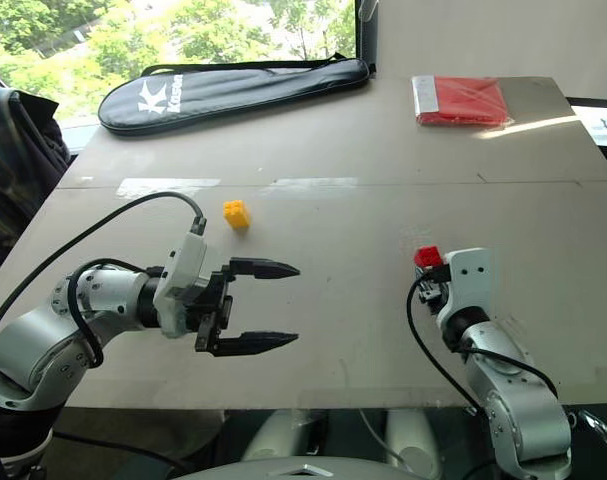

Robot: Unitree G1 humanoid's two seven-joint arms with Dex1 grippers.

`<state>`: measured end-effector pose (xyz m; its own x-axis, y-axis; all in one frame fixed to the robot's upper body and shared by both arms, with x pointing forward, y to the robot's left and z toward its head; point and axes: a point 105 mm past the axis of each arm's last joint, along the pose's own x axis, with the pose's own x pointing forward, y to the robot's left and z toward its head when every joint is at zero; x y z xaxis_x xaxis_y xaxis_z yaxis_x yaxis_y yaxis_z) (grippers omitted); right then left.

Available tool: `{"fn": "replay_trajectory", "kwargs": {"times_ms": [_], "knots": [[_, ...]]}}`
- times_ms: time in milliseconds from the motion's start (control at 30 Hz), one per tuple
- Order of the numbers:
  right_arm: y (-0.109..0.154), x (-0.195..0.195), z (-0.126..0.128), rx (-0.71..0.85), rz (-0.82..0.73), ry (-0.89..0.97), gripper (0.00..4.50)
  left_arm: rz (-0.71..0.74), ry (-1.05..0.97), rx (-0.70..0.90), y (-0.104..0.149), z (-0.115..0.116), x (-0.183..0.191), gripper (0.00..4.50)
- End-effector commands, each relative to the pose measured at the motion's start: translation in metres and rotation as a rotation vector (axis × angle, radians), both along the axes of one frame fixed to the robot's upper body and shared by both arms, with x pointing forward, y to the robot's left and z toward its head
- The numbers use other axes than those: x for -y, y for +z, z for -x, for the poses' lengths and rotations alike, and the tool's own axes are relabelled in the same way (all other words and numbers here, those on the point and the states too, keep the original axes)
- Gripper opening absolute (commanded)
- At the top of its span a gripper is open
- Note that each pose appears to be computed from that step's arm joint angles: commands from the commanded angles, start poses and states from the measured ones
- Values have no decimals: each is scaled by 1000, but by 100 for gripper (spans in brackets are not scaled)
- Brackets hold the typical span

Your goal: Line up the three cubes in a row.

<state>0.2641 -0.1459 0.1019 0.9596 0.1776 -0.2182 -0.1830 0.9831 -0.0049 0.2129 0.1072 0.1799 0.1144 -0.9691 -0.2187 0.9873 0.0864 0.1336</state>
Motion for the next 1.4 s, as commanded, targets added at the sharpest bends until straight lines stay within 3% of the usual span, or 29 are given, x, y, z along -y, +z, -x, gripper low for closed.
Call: {"fn": "replay_trajectory", "kwargs": {"times_ms": [33, 433, 567, 767, 1000, 1200, 1400], "knots": [[8, 2, 1, 29, 20, -57, 125, -5, -19, 41, 6, 0, 0, 450], [1, -1, -2, 2, -11, -79, 125, -38, 27, 79, 2, -11, -7, 450], [-3, 0, -2, -9, -26, -76, 125, -81, 73, 190, -3, -22, -8, 450], [-5, -2, -3, -22, -25, -60, 125, -76, 67, 185, -6, -20, -7, 450], [-7, -3, -3, -25, -30, -51, 438, -82, 71, 182, -7, -19, -9, 450], [-7, -2, -2, -21, -19, -51, 438, -84, 71, 176, -8, -18, -10, 450], [8, 16, 4, 48, 111, 116, 438, -19, 171, 151, -14, -23, -17, 450]]}}
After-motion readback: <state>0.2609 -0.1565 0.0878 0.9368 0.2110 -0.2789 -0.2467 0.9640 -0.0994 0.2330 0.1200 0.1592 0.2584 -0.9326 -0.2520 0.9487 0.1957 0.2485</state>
